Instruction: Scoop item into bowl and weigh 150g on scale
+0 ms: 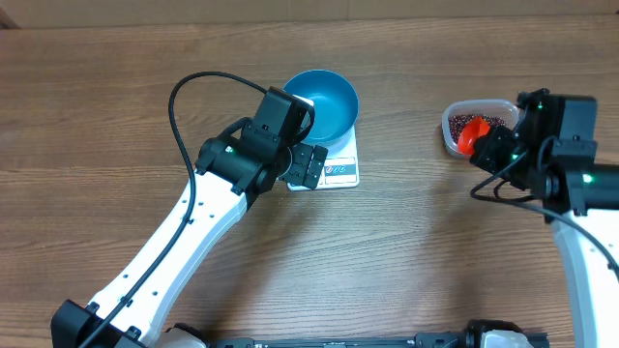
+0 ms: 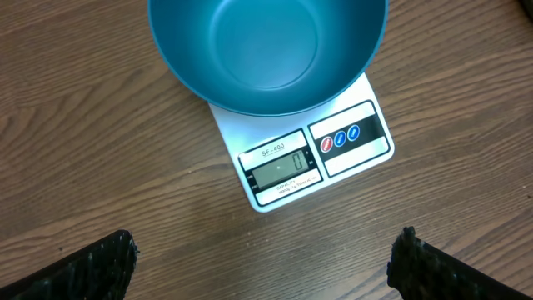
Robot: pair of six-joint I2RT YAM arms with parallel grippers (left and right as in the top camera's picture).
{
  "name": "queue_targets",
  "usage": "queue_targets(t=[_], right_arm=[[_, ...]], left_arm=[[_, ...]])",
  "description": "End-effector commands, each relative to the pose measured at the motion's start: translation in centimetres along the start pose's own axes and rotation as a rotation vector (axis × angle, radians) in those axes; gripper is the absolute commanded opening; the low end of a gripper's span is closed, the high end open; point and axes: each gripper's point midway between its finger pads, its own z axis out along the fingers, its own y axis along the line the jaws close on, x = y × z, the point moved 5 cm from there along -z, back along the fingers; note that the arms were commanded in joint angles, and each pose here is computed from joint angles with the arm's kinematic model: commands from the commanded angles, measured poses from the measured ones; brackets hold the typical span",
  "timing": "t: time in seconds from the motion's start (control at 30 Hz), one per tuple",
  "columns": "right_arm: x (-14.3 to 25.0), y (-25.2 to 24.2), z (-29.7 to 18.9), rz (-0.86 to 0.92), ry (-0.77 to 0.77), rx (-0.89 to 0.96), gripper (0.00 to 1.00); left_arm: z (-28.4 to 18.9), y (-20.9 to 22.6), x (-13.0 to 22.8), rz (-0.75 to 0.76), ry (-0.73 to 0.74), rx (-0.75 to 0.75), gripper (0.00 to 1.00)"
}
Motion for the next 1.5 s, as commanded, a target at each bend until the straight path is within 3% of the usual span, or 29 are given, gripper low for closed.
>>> queue_targets(t=[0.0,0.3,0.6,0.8,0.97,1.1,1.27,1.47], right_arm=[[-3.2,0.4,-1.0,-0.015,-0.039,0.005,0.03],[-8.9,-2.1,-0.2,-0.017,0.05,0.083,0.03],[-9.9,-3.6,0.1,0.011,0.027,0.1,0.04],[-9.8,-3.6,0.1,0.013,0.03,0.1,0.04],[-9.7,-3.6,0.1,0.014,0.034,0.101,0.04],[-9.7,-3.6,0.1,0.014,0.034,0.101,0.04],[-9.7,-3.6,0.1,0.015,0.034,0.101,0.04],[-9.6,-3.6,0.1,0.017,0.042,0.102,0.04]], left_arm=[[-0.1,-0.1,-0.5,-0.007,-0.01,0.008,0.99],[-0.1,-0.1,-0.5,-0.007,-0.01,0.008,1.0],[-0.1,-0.1,-0.6,-0.009,-0.016,0.014,1.0],[-0.3,1.5,-1.0,0.083,-0.032,0.002,1.0],[-3.0,5.6,-1.3,0.103,-0.143,0.209,1.0],[-3.7,8.7,1.9,0.024,-0.232,0.177,1.0],[-3.4,7.4,7.4,-0.012,-0.327,0.21,1.0],[0.1,4.3,10.5,0.024,-0.183,0.279,1.0]])
